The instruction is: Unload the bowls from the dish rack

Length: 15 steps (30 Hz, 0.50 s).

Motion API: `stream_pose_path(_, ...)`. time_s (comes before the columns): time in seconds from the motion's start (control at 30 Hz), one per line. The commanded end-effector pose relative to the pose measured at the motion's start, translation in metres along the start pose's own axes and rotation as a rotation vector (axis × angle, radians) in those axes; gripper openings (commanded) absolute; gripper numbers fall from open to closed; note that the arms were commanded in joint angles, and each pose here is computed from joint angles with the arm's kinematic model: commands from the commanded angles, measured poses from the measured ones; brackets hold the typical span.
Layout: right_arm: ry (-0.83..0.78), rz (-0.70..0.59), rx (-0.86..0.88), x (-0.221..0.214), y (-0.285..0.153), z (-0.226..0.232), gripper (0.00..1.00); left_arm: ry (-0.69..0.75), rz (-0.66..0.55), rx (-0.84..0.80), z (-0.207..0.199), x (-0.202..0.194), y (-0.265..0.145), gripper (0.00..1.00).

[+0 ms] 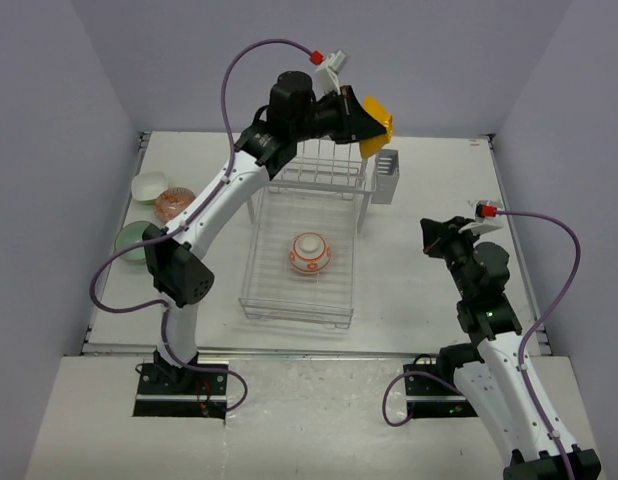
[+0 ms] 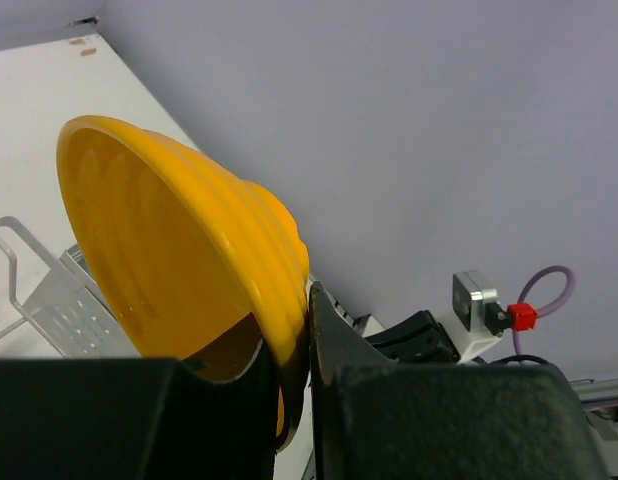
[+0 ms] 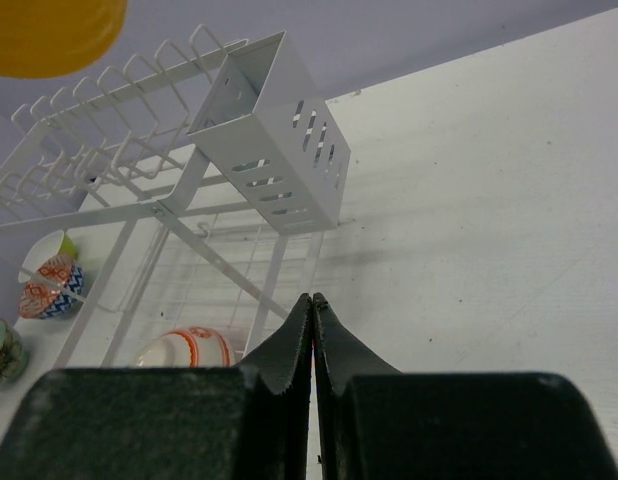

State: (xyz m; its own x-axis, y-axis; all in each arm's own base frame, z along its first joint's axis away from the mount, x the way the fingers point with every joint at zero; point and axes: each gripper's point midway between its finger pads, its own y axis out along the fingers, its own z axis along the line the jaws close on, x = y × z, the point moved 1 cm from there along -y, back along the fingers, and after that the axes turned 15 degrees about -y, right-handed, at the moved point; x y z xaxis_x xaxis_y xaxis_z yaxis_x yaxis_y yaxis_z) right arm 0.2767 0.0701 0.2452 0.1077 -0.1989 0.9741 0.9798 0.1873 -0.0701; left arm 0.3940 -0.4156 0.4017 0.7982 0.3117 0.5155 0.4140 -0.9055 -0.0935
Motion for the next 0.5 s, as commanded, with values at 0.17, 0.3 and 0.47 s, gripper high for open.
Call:
stream_pose_path(0.17, 0.001, -0.048, 0.039, 0.014, 0.000, 0.008, 0.00, 0.204, -0.232, -0.129, -0.083, 0.064, -0.094, 0.00)
stream_pose_path(0.3, 0.006, -0.038, 0.052, 0.011, 0.001, 0.010, 0.00, 0.350, -0.420, 0.203, -0.068, 0.093, -0.161, 0.00)
stream_pose_path(0.47, 0.016, -0.039, 0.076, 0.010, 0.001, 0.014, 0.00, 0.371, -0.580, 0.734, 0.008, 0.105, -0.247, 0.00)
